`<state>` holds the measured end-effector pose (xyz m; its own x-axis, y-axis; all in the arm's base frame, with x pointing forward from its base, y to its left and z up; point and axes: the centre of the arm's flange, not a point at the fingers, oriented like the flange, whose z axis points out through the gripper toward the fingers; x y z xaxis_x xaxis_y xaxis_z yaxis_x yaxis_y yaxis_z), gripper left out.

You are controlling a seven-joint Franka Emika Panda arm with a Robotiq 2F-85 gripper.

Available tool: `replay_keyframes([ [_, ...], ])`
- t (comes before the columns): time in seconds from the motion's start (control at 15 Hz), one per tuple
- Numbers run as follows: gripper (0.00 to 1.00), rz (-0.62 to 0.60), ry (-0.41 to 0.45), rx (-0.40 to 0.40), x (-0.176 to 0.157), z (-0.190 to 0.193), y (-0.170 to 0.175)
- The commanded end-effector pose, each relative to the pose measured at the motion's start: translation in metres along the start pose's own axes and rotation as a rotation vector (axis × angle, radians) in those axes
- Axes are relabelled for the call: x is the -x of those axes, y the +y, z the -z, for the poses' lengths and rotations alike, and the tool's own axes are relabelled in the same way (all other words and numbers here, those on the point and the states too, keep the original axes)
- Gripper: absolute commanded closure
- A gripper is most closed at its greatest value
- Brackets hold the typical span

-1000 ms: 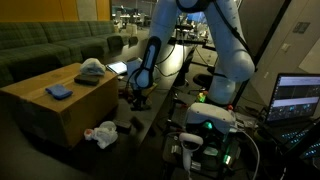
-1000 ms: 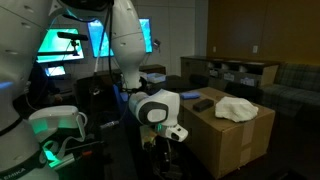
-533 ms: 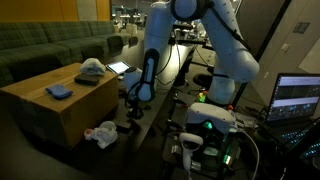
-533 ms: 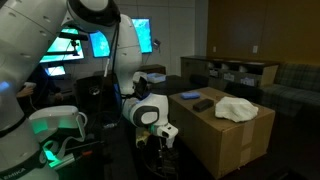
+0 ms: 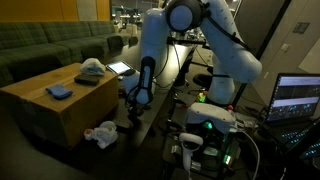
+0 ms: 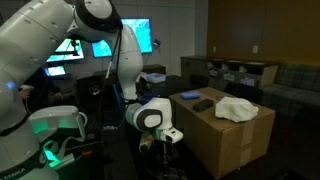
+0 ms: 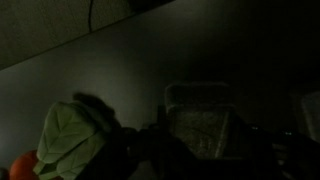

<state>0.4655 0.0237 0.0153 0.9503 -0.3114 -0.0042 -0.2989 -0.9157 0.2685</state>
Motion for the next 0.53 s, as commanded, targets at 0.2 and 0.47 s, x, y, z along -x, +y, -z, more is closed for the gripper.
replay_keyframes([
  [0.2,0.12,-0.04,0.004,0.0,-0.032,-0.016,0.02],
  [0.47,0.0,0.01,0.007,-0.061,-0.039,0.0,0.019],
])
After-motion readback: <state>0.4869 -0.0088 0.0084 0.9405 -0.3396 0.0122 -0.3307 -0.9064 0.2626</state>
